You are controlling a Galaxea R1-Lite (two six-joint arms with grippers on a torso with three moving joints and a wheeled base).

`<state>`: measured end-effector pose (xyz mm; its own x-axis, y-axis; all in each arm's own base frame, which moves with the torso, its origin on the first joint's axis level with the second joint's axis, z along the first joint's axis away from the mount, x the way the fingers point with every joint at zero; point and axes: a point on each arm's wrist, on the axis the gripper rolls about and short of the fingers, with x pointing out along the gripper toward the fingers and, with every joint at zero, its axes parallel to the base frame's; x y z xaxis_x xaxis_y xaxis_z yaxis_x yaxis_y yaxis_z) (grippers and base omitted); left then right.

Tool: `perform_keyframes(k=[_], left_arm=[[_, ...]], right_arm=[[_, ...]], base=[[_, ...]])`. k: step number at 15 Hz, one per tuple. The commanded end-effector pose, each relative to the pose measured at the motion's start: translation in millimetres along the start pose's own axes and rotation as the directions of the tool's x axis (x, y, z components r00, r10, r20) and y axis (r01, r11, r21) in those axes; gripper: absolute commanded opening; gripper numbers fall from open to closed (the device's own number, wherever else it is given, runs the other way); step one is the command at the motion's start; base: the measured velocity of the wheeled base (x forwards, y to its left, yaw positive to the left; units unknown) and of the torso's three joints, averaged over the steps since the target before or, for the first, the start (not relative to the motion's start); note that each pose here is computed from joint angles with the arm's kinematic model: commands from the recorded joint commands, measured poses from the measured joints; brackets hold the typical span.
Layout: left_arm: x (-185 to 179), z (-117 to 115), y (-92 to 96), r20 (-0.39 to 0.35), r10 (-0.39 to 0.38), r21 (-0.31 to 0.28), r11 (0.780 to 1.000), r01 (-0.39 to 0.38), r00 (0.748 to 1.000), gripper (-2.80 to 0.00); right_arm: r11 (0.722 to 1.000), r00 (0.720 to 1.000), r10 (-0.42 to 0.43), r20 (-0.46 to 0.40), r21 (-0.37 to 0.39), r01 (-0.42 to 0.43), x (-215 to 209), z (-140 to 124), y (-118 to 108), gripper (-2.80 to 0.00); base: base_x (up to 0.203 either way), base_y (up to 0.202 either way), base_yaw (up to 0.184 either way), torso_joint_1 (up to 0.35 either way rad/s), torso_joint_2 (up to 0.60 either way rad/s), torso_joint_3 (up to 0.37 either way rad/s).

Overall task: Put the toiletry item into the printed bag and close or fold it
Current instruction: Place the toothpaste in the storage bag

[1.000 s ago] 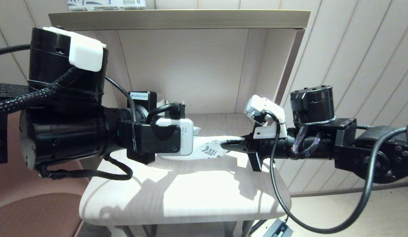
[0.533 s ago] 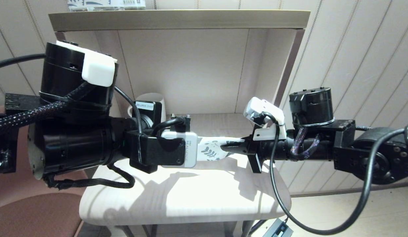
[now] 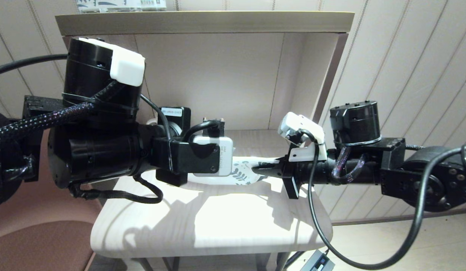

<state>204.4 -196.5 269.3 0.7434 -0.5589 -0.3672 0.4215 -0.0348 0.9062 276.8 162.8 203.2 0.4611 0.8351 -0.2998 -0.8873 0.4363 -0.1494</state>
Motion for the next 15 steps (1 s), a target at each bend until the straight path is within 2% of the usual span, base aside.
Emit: perform_keyframes(k=[1,4,15], left_arm=[[4,0,1.5,-0.006,-0.001,0.006,1.000,0.001,1.000,-2.80],[16,-5,-2.5,-0.040,-0.020,0.004,1.000,0.020,0.999,-2.80],[13,-6,-5.7,-0.042,-0.030,0.028,0.999,0.031,0.999,-2.80]], right_arm=[[1.000,1.000,0.002,0.002,-0.003,-0.002,0,0,0,-2.80],[1.000,1.000,0.004,-0.001,-0.001,-0.004,1,-1,0,-2.80],[1.000,1.000,0.020,0.001,0.004,-0.020,5,-3,-3,-2.80]], base=[[0.000,0.000,0.000,0.000,0.00,0.000],[0.000,0.000,0.000,0.000,0.00,0.000],[0.000,0.000,0.000,0.000,0.00,0.000]])
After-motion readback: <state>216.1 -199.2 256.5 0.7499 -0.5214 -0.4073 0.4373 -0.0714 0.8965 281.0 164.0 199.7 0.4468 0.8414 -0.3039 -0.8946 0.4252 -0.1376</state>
